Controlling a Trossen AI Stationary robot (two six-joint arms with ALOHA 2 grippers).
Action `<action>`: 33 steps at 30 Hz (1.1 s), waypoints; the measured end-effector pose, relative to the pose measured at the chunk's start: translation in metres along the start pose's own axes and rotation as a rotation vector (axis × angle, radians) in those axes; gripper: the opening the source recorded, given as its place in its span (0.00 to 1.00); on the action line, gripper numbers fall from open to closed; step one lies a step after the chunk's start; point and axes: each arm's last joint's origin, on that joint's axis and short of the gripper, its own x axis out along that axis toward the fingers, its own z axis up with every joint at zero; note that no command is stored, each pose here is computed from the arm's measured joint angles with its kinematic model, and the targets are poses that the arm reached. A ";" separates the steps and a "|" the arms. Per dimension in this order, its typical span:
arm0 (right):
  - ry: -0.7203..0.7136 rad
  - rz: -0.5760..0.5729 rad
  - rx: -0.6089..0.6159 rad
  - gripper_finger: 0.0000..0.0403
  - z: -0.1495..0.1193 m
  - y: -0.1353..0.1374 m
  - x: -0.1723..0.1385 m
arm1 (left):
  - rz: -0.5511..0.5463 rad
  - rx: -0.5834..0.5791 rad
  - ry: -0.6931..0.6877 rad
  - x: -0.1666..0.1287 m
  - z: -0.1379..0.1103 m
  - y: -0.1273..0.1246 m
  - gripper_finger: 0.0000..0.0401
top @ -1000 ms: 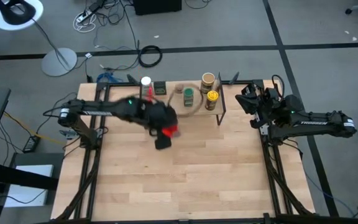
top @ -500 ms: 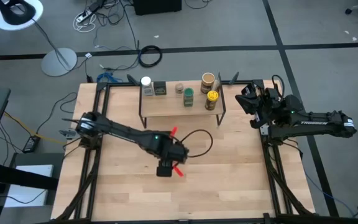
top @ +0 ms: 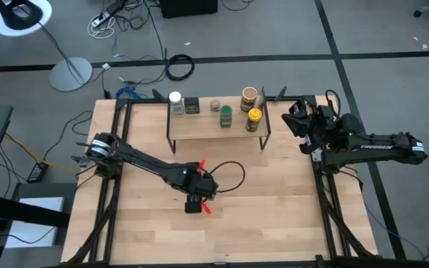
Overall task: Shelf spices
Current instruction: Remove the red seasoning can from the shelf, then remove the yellow seasoning can from the shelf
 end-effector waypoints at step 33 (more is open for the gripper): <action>0.039 0.089 0.026 0.02 -0.002 0.002 0.000 | -0.118 0.057 -0.147 -0.041 -0.016 0.010 0.66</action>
